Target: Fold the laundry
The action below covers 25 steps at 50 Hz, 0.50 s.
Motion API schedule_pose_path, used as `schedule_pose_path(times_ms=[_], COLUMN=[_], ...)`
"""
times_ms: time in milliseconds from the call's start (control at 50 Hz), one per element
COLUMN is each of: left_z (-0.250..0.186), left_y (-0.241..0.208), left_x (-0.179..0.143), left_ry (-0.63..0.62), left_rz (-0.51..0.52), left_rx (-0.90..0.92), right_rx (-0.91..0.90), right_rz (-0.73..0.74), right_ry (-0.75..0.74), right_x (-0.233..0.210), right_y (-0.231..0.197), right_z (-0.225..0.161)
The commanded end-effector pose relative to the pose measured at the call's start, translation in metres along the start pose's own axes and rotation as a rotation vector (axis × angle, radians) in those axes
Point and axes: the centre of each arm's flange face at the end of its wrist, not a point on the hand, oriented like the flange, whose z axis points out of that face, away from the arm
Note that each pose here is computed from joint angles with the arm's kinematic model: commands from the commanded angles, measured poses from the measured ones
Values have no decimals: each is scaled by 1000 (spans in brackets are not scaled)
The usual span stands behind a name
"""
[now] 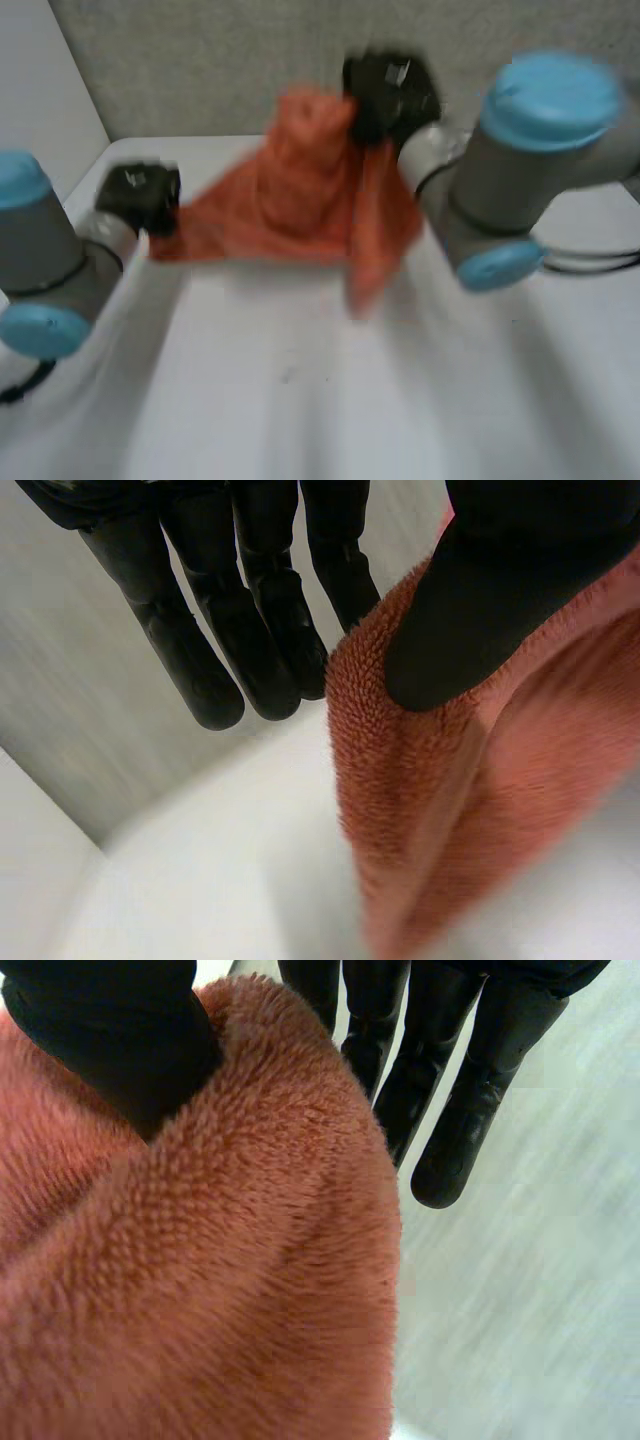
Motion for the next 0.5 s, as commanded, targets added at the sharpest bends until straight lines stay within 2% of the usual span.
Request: schedule_pose_path(times_ms=[20, 80, 100, 180, 320, 440, 500], left_z=[-11, -20, -38, -66, -124, -154, -171], left_y=[-92, -96, -90, -65, 23, 52, 47], left_x=[-22, -21, -15, -1, 37, 49, 52], left_ry=[-87, -78, -54, -13, 91, 147, 180], left_rz=[-96, -125, -157, -171, -171, -164, -156], left_rx=[294, 301, 269, 177, -139, -329, -401], right_rx=[203, 121, 46, -163, -497, -657, -736], right_rz=[-125, -141, -151, -171, -261, -342, -348], right_ry=[77, 48, 15, -108, -302, -381, -413], right_x=[31, 28, 24, 10, -10, -13, -11], right_y=[-65, -53, -39, 0, 59, 75, 74], right_z=[1, -7, -14, -40, -98, -125, -136])
